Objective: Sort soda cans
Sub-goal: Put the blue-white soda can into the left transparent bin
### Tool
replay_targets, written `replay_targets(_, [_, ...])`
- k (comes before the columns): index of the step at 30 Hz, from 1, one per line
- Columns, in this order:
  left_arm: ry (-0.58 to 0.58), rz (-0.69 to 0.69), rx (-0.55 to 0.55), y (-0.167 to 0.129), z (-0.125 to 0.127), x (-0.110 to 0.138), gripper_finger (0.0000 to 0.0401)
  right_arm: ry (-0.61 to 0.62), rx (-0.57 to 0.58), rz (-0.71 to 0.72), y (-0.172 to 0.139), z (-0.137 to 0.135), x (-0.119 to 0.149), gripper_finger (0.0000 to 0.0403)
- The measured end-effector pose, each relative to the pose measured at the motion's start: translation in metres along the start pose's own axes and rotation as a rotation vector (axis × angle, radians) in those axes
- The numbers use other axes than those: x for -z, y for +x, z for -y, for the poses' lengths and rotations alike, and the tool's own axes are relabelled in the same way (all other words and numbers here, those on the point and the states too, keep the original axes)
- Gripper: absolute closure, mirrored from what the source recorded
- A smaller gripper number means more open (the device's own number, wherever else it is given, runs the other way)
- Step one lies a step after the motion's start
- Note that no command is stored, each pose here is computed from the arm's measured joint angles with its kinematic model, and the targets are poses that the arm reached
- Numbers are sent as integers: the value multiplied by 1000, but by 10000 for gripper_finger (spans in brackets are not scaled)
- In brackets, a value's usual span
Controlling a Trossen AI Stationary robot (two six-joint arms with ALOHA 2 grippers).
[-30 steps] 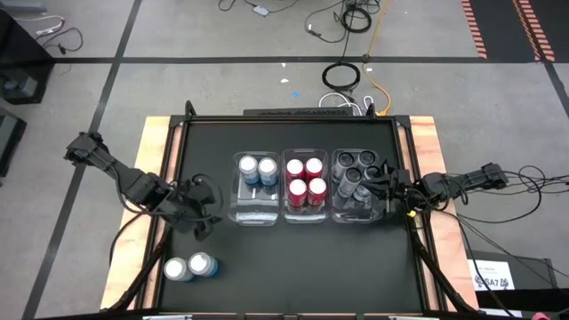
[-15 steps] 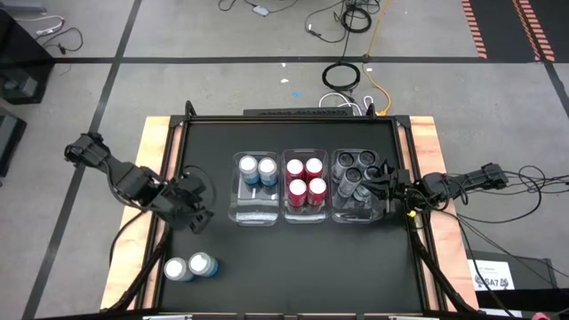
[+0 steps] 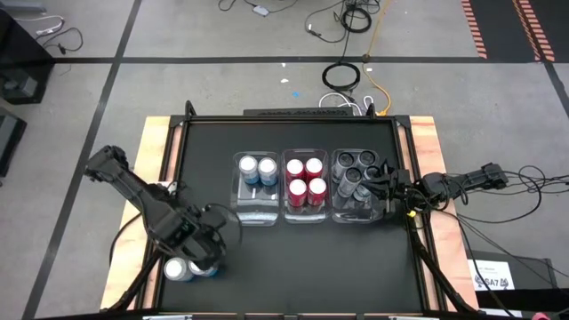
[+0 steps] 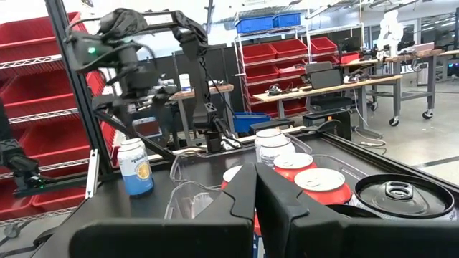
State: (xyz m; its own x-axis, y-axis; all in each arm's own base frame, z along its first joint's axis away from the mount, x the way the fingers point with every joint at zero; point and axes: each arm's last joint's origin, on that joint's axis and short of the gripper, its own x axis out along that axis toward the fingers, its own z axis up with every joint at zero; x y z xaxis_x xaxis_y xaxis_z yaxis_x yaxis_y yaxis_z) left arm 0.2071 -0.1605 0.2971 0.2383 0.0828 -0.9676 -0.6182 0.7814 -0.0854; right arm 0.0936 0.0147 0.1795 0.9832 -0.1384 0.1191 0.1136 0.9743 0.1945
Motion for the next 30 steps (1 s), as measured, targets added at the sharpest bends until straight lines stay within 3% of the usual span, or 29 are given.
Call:
replay_targets(7, [142,-102,87,15,26,17,91,0,0,0,0,0,0,403])
replay_targets(13, [157,-181,76,21,30,22,91,0,0,0,0,0,0,403])
replay_targets(24, [214,-183,78,20,32,31,91,0,-1,0,0,0,0,403])
replay_targets(30, [278,-68,59,18,33,40,91,0,0,0,0,0,0,403])
